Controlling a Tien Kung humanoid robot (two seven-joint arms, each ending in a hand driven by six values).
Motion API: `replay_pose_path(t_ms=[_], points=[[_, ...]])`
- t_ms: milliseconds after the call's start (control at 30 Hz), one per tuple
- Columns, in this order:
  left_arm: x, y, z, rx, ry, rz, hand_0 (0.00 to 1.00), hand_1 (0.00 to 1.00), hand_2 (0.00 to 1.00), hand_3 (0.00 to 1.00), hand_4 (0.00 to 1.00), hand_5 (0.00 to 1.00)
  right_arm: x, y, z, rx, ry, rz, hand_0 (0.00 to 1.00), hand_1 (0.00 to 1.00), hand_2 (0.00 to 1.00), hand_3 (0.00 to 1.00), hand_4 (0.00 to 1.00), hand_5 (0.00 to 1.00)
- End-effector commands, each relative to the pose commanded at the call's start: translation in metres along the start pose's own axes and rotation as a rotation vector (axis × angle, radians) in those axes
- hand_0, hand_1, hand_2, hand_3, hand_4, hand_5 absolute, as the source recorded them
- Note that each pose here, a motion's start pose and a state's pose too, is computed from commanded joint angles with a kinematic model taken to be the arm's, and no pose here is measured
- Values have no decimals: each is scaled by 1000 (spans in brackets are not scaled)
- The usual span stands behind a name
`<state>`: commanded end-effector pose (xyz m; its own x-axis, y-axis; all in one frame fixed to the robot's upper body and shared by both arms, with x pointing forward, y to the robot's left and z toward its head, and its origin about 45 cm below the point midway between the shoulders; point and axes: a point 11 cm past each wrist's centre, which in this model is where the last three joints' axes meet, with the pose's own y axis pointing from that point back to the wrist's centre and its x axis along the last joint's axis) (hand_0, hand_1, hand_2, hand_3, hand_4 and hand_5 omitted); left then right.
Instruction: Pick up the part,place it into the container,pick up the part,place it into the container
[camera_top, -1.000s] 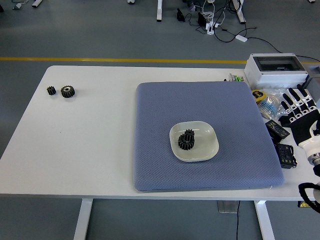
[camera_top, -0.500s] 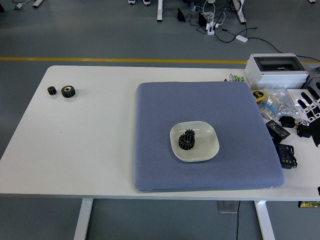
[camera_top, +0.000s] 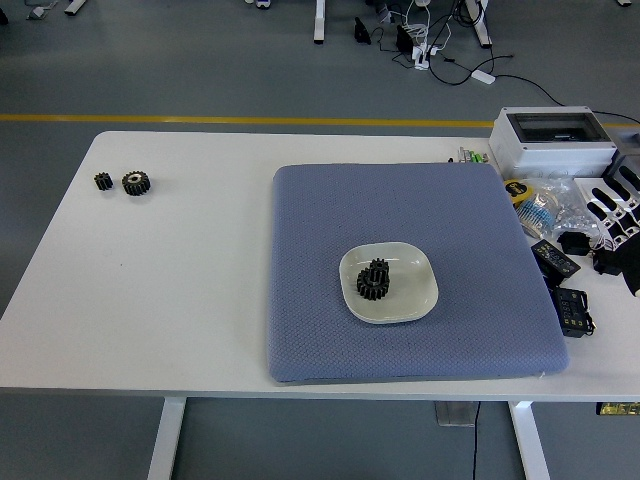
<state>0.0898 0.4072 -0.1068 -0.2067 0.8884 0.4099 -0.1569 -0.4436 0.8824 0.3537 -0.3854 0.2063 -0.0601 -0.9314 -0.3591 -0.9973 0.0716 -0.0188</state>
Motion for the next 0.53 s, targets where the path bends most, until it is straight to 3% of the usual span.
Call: replay_pose_path(t_ms=[533], points=[[0,0,0,1,0,1,687,672,675,569,664,614,-1,-1,-1,6,-6,-1,870,795,822,826,998,998]])
